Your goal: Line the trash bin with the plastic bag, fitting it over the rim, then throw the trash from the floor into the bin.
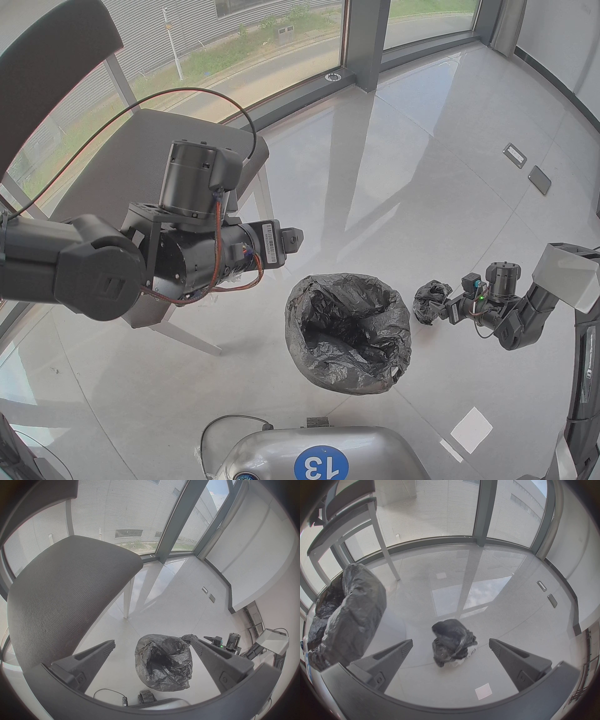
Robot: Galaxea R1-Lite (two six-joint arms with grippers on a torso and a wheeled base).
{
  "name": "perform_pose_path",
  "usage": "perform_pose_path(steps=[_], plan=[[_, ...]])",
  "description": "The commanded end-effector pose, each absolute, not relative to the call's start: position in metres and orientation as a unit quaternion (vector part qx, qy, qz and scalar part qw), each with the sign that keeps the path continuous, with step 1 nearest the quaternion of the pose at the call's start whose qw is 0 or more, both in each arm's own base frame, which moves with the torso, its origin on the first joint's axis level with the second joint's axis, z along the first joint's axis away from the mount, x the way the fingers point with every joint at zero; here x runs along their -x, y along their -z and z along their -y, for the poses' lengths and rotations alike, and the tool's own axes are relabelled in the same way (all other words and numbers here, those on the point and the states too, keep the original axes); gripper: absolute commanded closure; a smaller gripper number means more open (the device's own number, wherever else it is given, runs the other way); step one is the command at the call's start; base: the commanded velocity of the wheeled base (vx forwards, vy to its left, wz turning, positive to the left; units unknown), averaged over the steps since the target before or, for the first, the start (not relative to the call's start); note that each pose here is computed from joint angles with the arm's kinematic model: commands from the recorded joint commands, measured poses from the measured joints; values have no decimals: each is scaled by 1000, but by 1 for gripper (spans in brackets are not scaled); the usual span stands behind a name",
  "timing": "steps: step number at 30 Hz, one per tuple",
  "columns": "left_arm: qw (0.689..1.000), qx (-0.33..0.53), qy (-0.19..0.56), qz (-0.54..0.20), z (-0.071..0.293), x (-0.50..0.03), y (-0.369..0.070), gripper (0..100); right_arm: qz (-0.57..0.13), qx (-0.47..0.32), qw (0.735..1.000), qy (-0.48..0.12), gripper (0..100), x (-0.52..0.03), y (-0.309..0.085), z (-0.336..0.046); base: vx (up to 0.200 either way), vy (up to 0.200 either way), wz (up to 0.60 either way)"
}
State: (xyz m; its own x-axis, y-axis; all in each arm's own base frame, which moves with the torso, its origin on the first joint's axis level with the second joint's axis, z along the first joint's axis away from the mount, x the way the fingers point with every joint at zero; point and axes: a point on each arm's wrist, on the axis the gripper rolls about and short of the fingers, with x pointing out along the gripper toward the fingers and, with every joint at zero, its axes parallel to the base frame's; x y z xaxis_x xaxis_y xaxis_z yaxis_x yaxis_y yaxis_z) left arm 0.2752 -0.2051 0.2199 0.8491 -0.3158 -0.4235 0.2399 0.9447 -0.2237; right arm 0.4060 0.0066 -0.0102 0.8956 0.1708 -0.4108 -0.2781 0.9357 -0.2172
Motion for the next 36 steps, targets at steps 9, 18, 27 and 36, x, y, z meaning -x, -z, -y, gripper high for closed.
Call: perform_pose_path(steps=[9,18,27,36], plan=[[959,81,141,-231,204,-279,-220,0,-193,131,965,-119,0,-469,24,1,0,0,0],[961,85,142,-223,206,-284,-218,0,-205,130,963,-120,0,-490,38,3,0,0,0],[960,83,141,-227,210,-289,-214,0,-228,129,957,-121,0,-499,41,6,0,0,0],[961,85,140,-225,213,-295,-214,0,-243,129,954,-122,100,-507,43,7,0,0,0]])
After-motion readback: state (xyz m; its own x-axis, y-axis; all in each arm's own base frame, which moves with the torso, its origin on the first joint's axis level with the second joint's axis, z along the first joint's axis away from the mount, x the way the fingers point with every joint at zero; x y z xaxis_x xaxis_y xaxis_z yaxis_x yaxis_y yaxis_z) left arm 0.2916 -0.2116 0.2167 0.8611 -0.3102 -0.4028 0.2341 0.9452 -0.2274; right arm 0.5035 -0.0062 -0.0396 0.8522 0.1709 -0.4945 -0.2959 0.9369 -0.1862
